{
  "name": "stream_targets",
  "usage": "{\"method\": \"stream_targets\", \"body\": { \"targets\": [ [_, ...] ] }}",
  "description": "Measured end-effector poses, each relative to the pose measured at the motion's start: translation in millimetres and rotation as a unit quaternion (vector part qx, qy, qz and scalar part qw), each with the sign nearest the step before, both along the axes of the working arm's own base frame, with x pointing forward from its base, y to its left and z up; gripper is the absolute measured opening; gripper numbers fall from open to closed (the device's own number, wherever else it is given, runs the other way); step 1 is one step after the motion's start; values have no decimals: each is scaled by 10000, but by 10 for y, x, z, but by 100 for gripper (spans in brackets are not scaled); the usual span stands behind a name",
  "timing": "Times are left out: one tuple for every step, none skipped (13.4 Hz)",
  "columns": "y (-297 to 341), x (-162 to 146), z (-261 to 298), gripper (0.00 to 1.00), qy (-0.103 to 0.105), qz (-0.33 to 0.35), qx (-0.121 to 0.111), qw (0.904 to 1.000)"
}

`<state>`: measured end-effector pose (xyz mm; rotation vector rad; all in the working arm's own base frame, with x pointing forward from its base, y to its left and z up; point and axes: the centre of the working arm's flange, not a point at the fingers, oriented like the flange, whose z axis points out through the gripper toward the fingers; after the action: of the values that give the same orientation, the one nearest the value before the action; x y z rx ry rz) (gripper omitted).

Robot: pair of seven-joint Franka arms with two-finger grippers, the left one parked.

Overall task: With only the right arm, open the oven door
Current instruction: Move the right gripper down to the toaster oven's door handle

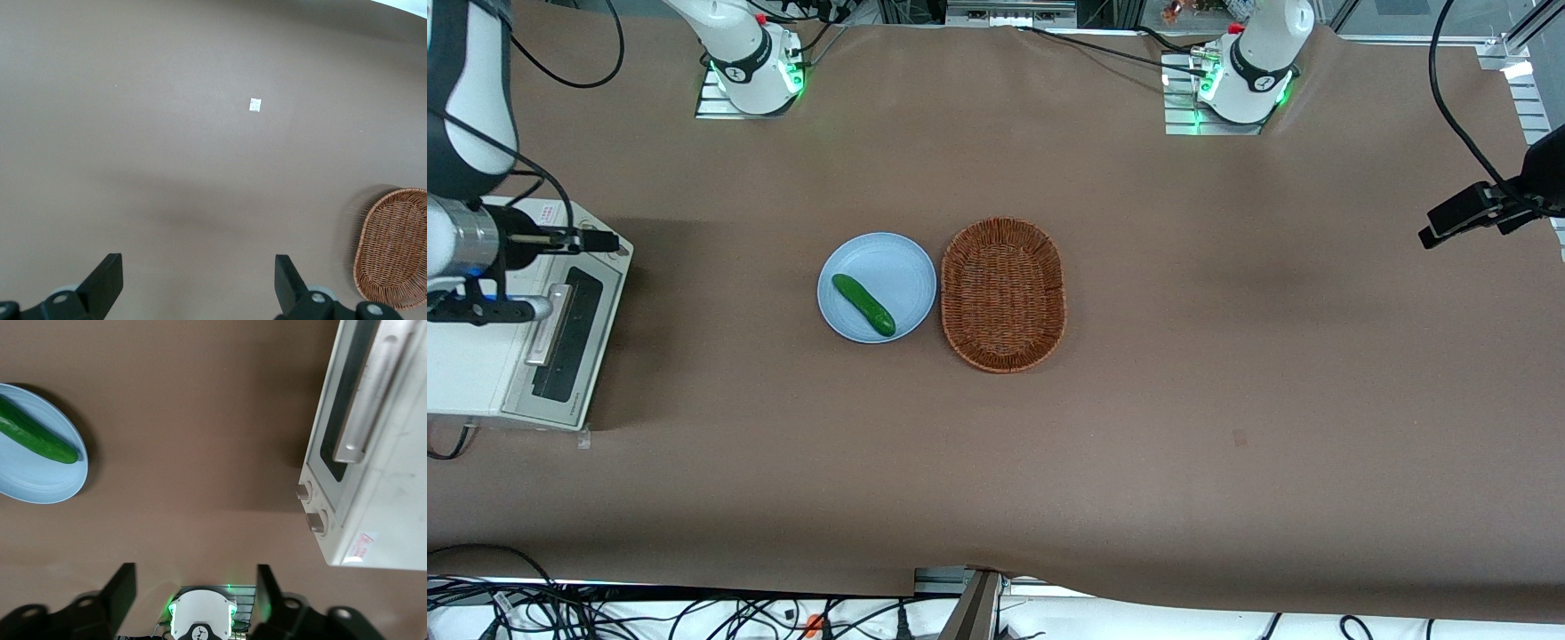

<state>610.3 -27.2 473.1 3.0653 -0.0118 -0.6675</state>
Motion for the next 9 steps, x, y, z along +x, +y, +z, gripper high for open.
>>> {"method": "stream_targets", "body": {
  "targets": [
    [38,43,-151,61,52,42,-12,10000],
    [89,77,-296,49,98,183,-72,9998],
    [155,102,-429,37,129,497,-199,9985],
    [250,119,-557,25,149,926,-381,9949],
    [353,125,-692,13,153,1281,-553,9901],
    [434,121,-821,1,148,1532,-690,9857],
    [457,119,-918,1,146,1753,-804,9811],
    [422,124,-997,1,174,2029,-934,9746],
    [357,137,-1063,1,238,2373,-1063,9653]
  ]
}}
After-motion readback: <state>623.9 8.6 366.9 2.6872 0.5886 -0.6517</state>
